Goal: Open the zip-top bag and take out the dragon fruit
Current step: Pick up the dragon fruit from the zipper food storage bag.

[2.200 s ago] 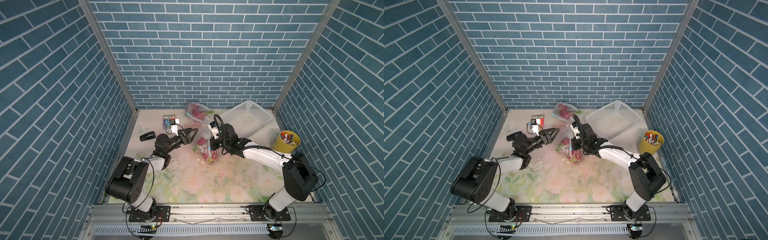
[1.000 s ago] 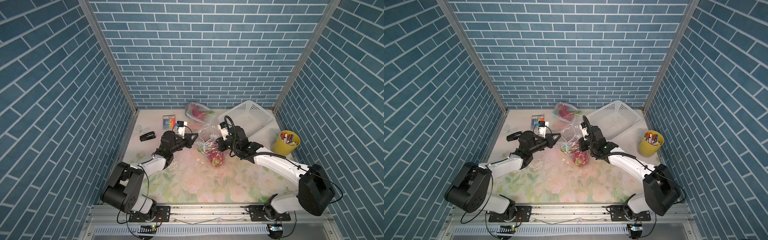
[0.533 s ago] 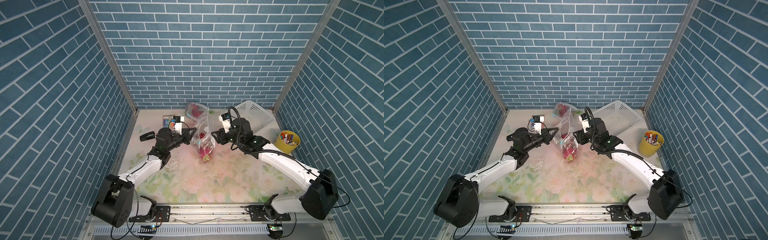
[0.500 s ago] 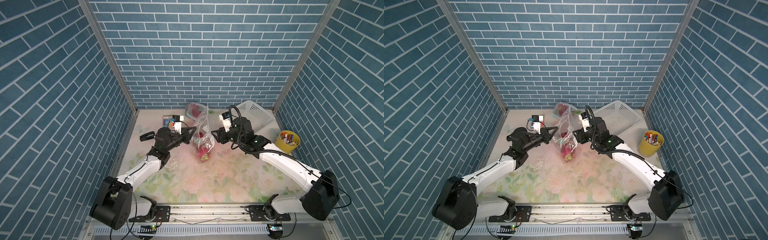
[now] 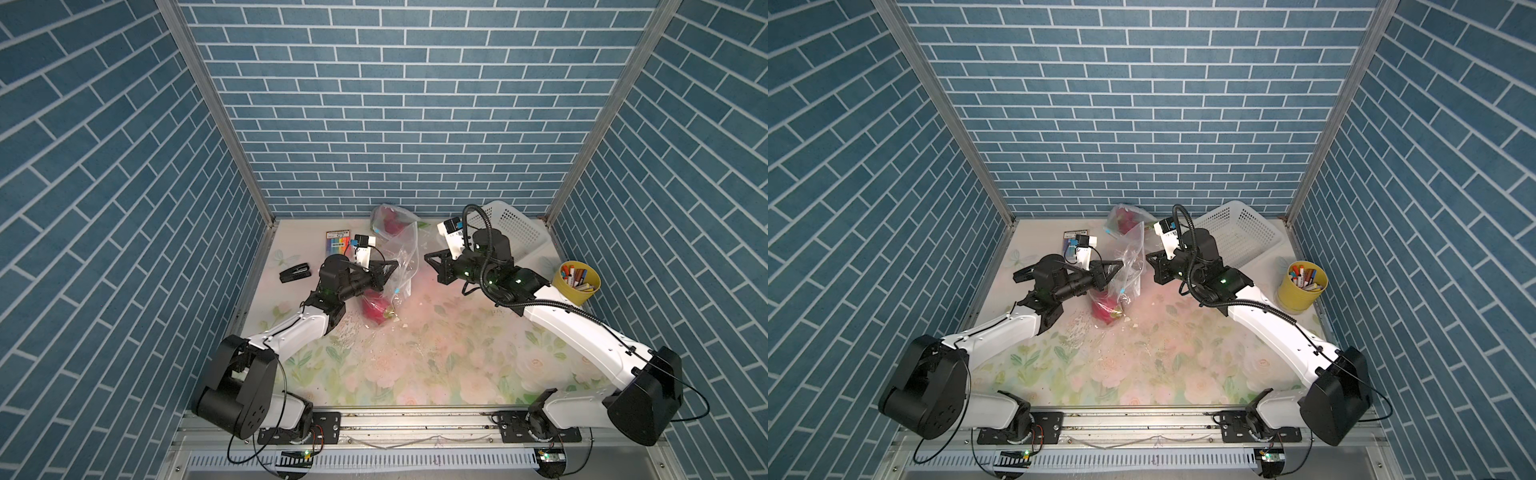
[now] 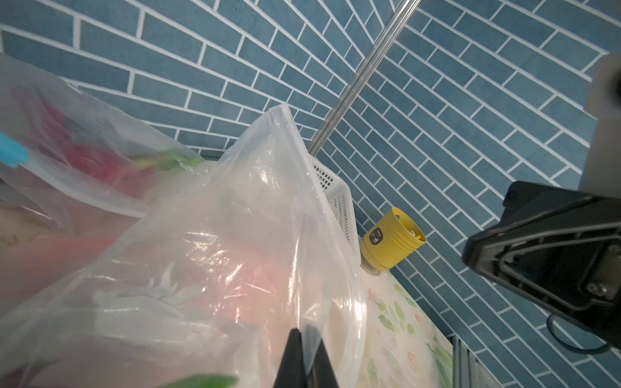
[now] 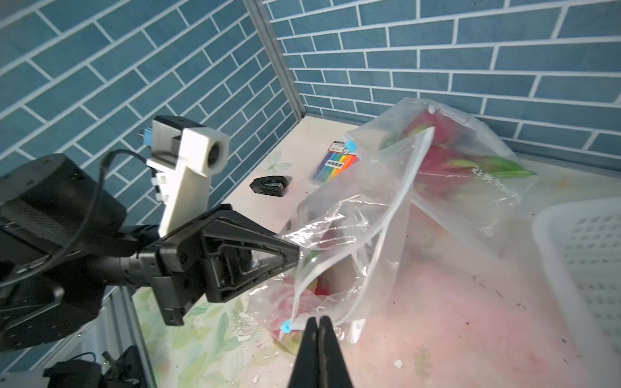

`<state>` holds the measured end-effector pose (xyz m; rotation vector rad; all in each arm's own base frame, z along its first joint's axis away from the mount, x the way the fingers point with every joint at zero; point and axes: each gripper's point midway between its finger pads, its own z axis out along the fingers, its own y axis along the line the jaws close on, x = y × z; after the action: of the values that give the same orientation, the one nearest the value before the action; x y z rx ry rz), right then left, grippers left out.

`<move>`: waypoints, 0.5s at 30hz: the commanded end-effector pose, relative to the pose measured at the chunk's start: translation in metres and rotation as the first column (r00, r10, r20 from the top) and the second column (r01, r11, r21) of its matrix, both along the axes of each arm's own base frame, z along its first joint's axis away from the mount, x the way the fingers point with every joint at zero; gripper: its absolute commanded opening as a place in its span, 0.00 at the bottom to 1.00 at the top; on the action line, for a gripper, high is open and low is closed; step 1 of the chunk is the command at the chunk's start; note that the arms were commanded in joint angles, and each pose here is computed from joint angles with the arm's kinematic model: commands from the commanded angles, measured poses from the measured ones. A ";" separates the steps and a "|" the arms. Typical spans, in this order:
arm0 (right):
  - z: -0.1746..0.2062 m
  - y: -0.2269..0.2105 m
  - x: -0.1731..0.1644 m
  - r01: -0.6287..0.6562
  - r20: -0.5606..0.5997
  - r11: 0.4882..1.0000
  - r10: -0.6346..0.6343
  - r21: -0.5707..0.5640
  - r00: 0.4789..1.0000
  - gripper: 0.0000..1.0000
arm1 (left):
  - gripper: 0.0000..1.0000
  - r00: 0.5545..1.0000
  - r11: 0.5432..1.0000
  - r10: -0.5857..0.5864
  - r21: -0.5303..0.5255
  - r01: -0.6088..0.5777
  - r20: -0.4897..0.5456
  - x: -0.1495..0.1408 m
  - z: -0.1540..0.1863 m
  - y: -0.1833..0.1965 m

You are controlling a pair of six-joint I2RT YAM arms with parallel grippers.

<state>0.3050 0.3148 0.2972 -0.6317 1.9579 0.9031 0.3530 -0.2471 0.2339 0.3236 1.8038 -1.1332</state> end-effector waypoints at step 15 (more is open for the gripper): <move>-0.048 0.050 0.029 -0.048 -0.182 0.994 0.064 0.094 0.981 0.00 | 0.00 0.992 0.986 -0.087 -0.138 0.099 0.090 -0.018 0.054 -0.015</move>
<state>0.3250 0.3507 0.2368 -0.6085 2.0917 1.0327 0.3435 -0.2535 0.2633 0.3145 1.7235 -1.2417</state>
